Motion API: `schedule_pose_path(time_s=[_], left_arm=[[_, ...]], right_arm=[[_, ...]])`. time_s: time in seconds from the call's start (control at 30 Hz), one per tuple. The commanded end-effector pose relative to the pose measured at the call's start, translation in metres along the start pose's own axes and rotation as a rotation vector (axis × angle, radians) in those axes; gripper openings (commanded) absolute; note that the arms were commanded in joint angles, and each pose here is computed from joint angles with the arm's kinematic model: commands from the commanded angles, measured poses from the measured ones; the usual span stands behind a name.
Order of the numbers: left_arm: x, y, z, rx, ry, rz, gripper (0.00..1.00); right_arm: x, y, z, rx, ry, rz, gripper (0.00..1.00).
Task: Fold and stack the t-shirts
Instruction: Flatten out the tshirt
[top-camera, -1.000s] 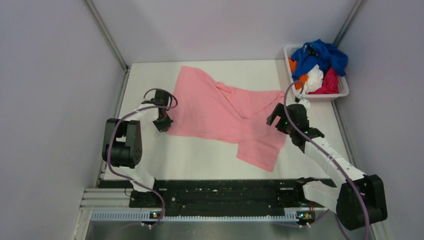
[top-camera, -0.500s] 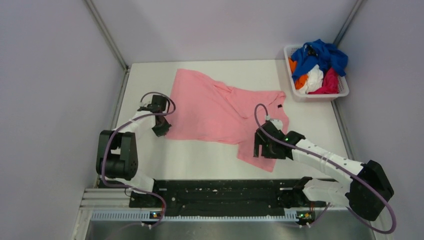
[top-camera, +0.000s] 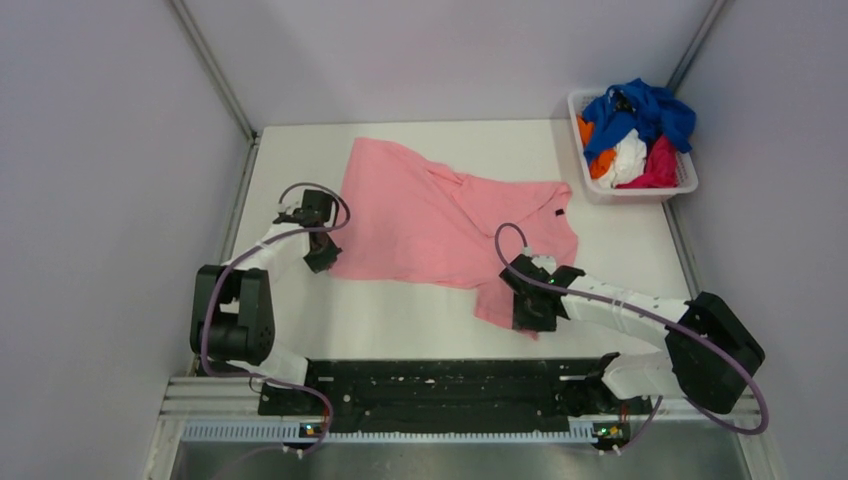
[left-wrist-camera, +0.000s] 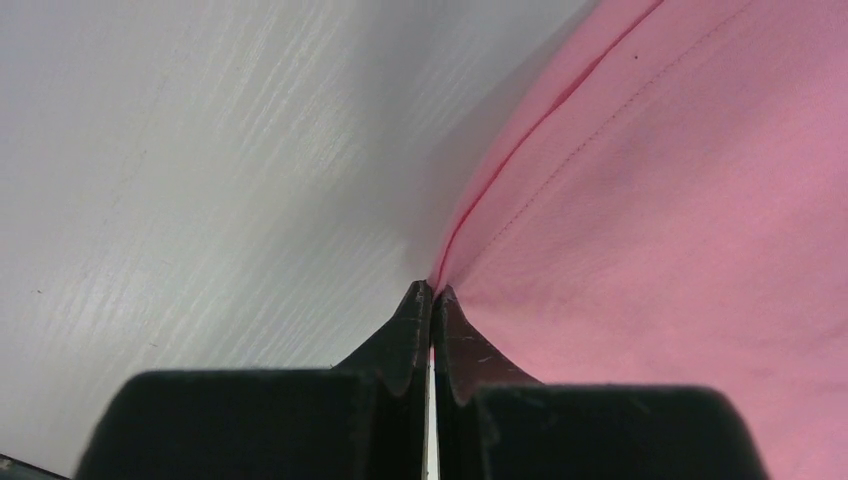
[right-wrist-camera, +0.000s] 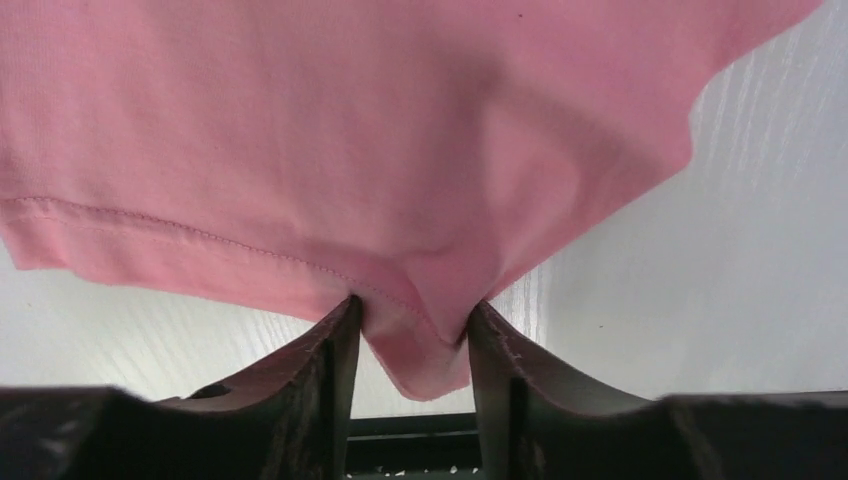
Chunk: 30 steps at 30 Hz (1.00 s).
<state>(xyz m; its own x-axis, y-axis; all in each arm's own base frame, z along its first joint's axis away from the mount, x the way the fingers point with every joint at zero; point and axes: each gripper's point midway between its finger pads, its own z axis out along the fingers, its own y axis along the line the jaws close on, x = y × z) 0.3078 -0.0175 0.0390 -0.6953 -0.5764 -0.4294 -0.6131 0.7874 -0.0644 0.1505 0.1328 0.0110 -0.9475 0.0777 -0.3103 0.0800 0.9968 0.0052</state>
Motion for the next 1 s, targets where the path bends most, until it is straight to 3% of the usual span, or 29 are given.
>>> schedule_pose_path(time_s=[0.0,0.1,0.13,0.3,0.5,0.7,0.83,0.97], left_arm=[[-0.009,0.003,-0.009,-0.003,-0.051,-0.014,0.0],[-0.011,0.002,-0.012,0.005,-0.061,-0.013,0.0],[-0.013,0.002,-0.014,0.009,-0.064,-0.007,0.0],[-0.028,-0.006,-0.028,0.036,-0.105,-0.004,0.0],[-0.086,-0.028,-0.086,0.118,-0.263,-0.065,0.0],[-0.15,-0.05,-0.196,0.352,-0.508,-0.124,0.0],[-0.177,-0.047,-0.275,0.491,-0.669,-0.171,0.0],[-0.19,-0.032,-0.349,0.605,-0.803,-0.196,0.0]], right_arm=[[0.008,-0.001,0.019,0.027,0.014,0.023,0.36],[-0.002,-0.001,0.016,0.03,-0.032,0.038,0.13],[-0.007,0.0,0.013,0.03,-0.054,0.044,0.01],[-0.061,0.008,-0.017,-0.013,-0.234,0.109,0.0],[-0.177,-0.002,-0.103,-0.096,-0.6,0.286,0.0],[-0.244,-0.021,-0.219,-0.154,-0.926,0.344,0.0],[-0.264,-0.036,-0.304,-0.195,-1.101,0.35,0.0],[-0.276,-0.028,-0.388,-0.345,-1.251,0.276,0.0]])
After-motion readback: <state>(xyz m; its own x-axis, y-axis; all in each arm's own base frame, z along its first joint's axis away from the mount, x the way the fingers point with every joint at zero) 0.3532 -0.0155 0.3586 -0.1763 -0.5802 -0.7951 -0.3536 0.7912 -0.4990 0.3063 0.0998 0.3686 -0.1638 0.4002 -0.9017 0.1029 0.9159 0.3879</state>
